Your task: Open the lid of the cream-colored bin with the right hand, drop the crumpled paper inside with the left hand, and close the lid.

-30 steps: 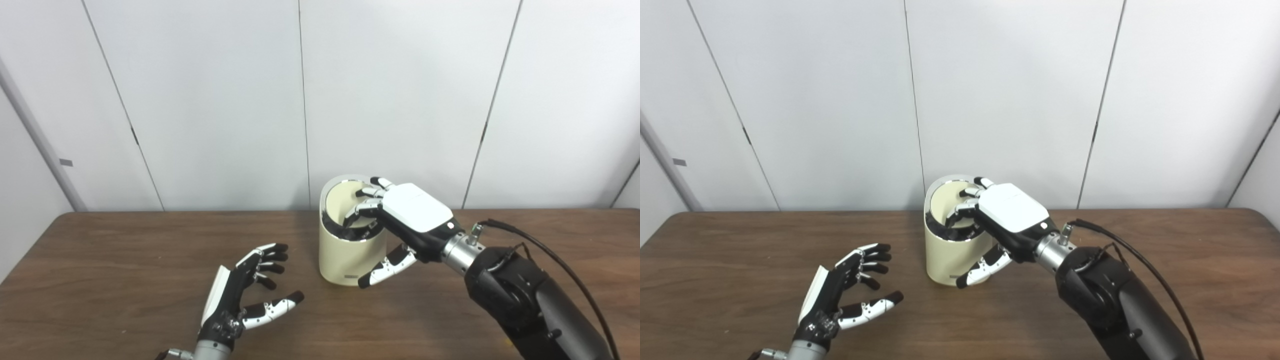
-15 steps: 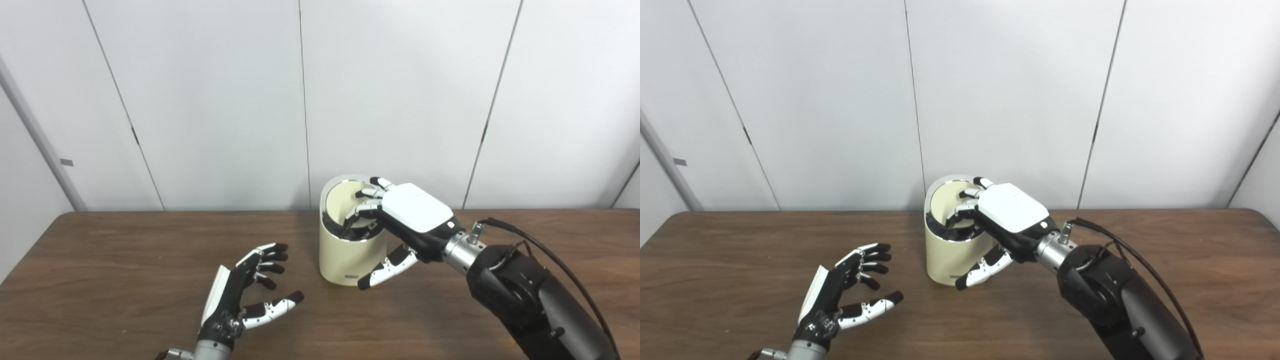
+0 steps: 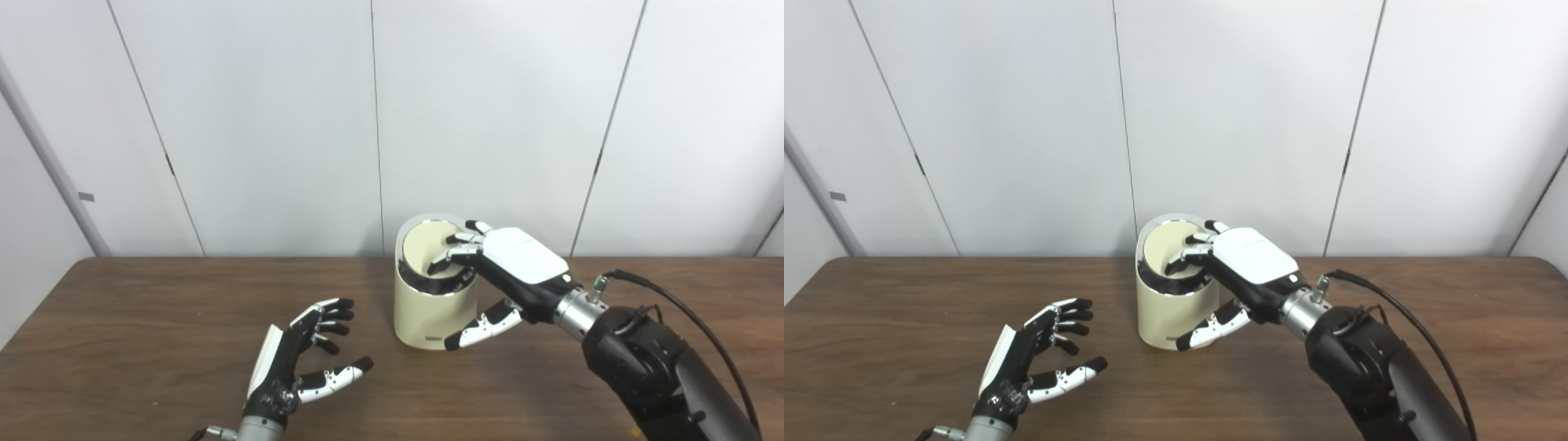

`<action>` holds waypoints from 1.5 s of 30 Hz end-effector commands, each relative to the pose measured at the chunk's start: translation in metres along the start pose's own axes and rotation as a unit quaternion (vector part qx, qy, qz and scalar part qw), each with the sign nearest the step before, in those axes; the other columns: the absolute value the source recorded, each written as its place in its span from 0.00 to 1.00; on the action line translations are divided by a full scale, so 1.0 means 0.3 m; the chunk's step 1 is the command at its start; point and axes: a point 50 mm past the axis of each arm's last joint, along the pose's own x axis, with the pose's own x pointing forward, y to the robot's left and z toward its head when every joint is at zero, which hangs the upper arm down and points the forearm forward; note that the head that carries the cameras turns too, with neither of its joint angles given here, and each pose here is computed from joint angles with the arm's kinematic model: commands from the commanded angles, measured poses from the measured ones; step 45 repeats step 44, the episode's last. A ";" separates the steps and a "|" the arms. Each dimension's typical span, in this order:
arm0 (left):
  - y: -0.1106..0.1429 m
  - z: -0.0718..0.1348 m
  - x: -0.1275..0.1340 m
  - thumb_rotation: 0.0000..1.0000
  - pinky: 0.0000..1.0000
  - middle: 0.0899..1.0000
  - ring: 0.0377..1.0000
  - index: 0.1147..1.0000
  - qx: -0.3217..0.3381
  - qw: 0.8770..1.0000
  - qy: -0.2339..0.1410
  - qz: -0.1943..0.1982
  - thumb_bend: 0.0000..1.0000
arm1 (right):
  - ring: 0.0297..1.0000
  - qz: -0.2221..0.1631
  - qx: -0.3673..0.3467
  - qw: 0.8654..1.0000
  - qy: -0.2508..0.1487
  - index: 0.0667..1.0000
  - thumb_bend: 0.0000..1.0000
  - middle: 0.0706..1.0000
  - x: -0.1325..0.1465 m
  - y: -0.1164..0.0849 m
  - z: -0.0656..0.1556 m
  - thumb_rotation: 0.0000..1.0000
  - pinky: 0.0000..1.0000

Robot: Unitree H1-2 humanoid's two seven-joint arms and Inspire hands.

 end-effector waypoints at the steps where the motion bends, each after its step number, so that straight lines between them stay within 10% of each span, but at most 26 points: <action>1: 0.015 0.044 0.036 0.11 0.53 0.71 0.66 0.74 -0.001 1.000 -0.031 0.004 0.72 | 0.90 -0.062 -0.008 0.998 -0.011 0.73 0.68 0.72 0.013 -0.101 0.024 0.49 1.00; 11: 0.014 0.048 0.032 0.11 0.53 0.71 0.65 0.74 -0.001 0.999 -0.031 0.003 0.72 | 0.91 -0.135 0.000 0.991 0.012 0.74 0.62 0.74 -0.001 -0.123 0.037 0.56 0.87; 16: 0.011 0.049 0.030 0.11 0.52 0.71 0.65 0.74 -0.004 0.999 -0.032 0.004 0.72 | 0.88 -0.146 0.028 0.988 0.033 0.74 0.64 0.75 -0.035 -0.114 0.007 0.42 0.77; 25: 0.018 0.054 0.030 0.11 0.53 0.71 0.66 0.74 -0.006 0.999 -0.036 0.004 0.72 | 0.87 -0.144 0.166 0.973 0.070 0.86 0.73 0.90 -0.126 -0.009 -0.099 0.30 0.75; 45: 0.029 0.055 0.043 0.07 0.53 0.72 0.67 0.76 -0.015 0.999 -0.046 -0.003 0.73 | 0.84 -0.134 0.282 0.938 0.151 0.91 0.79 0.90 -0.292 0.204 -0.154 0.39 0.68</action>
